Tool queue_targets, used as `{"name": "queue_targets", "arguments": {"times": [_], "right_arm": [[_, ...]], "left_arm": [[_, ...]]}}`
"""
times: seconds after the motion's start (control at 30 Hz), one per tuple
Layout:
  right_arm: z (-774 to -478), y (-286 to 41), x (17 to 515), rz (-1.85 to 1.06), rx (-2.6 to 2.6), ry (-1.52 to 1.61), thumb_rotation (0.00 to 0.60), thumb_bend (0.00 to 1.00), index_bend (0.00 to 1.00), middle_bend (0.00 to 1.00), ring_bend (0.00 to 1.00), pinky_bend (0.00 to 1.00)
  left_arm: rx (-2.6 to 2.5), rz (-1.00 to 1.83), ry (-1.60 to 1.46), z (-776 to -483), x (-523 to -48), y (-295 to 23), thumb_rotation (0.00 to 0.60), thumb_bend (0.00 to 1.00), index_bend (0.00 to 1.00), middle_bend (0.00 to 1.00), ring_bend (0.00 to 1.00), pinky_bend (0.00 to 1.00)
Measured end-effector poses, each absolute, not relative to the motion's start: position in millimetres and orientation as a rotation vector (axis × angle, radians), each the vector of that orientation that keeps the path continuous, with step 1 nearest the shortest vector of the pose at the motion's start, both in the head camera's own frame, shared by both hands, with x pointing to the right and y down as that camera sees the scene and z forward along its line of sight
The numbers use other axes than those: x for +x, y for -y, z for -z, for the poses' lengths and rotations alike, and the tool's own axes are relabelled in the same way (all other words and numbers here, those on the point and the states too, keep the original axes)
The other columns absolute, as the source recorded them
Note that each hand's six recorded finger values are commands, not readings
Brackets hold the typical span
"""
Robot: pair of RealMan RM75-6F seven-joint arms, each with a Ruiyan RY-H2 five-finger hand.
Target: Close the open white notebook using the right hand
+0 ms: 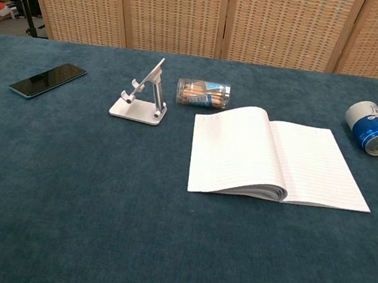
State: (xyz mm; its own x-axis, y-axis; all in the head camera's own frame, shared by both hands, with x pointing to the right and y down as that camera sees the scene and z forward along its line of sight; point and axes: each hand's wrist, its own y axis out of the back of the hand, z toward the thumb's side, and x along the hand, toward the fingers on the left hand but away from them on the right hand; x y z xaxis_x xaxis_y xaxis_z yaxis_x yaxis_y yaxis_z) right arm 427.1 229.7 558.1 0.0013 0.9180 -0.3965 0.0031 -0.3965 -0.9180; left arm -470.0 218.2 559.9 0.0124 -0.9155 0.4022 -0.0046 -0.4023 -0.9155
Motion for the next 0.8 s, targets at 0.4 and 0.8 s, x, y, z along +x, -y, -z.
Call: {"name": "queue_targets", "arguments": {"times": [0.4,0.8], "right_arm": [[-559.1,-231.0,424.8,-1.497,-1.515,0.978,0.6,0.21,0.0,0.0,0.0,0.06],[-561.5,-231.5,420.5,-1.493,-1.524,0.965,0.6,0.21,0.0,0.0,0.0,0.06]], "left_arm": [[-1.515,1.49,-0.99,-557.3,-470.0,-218.7,0.6,0.05,0.0,0.0,0.0,0.0],[-1.518,1.482,-0.995,-555.4,-469.9,-218.8,0.6,0.05,0.0,0.0,0.0,0.0]]}}
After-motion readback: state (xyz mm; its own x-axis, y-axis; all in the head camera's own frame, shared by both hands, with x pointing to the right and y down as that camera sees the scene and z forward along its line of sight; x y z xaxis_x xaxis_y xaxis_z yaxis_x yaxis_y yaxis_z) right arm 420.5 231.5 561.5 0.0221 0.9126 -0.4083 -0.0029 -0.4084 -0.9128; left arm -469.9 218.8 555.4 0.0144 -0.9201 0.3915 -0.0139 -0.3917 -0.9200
